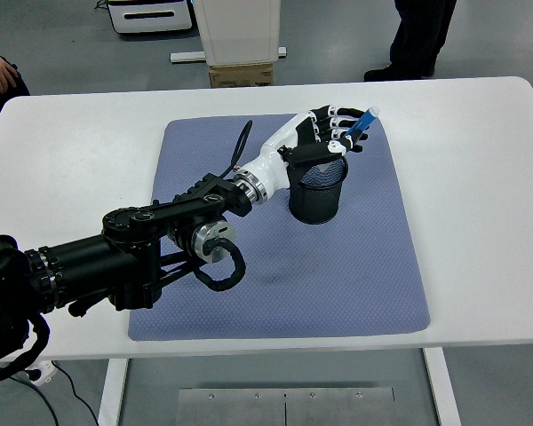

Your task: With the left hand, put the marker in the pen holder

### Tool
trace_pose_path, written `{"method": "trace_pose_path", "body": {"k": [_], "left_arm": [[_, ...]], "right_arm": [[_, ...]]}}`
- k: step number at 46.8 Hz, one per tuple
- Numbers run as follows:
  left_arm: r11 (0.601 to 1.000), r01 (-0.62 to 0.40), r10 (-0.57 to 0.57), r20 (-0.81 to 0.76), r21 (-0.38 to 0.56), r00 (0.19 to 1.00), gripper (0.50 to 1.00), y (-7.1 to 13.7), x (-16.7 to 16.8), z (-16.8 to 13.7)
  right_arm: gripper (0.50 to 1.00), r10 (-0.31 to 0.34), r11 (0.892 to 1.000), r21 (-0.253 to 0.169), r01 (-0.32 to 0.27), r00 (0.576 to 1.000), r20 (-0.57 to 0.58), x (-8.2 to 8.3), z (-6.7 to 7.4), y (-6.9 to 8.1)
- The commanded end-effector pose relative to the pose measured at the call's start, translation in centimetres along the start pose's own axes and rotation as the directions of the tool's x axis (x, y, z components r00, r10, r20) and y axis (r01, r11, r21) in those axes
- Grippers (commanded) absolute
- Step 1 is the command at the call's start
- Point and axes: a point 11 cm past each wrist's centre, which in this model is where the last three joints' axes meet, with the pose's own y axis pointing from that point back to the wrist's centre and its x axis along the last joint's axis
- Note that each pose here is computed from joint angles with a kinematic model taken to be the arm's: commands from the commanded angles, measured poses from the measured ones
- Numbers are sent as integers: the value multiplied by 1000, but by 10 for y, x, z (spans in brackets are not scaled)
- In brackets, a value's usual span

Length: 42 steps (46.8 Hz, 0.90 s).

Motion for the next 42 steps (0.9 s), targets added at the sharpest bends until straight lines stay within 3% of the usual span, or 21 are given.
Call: {"method": "trace_pose_path", "body": {"k": [1,13,28,42], "left_arm": [[1000,-7,7,4,-3,1000,1000,1,4,1],[999,-9,8,-13,-31,1000,1000,-1,6,12],[992,-41,39,-18,-119,999,1000,-4,27,52],[973,-175,187,67,-153,980,1000,27,101,82]], "right_arm": [[1000,1,1000,0,-1,1000,0,0,0,0],[1000,1,1000,0,-1,1000,0,0,0,0],[1000,1,1000,0,-1,1000,0,0,0,0],[1000,1,1000,0,-1,1000,0,0,0,0]]}}
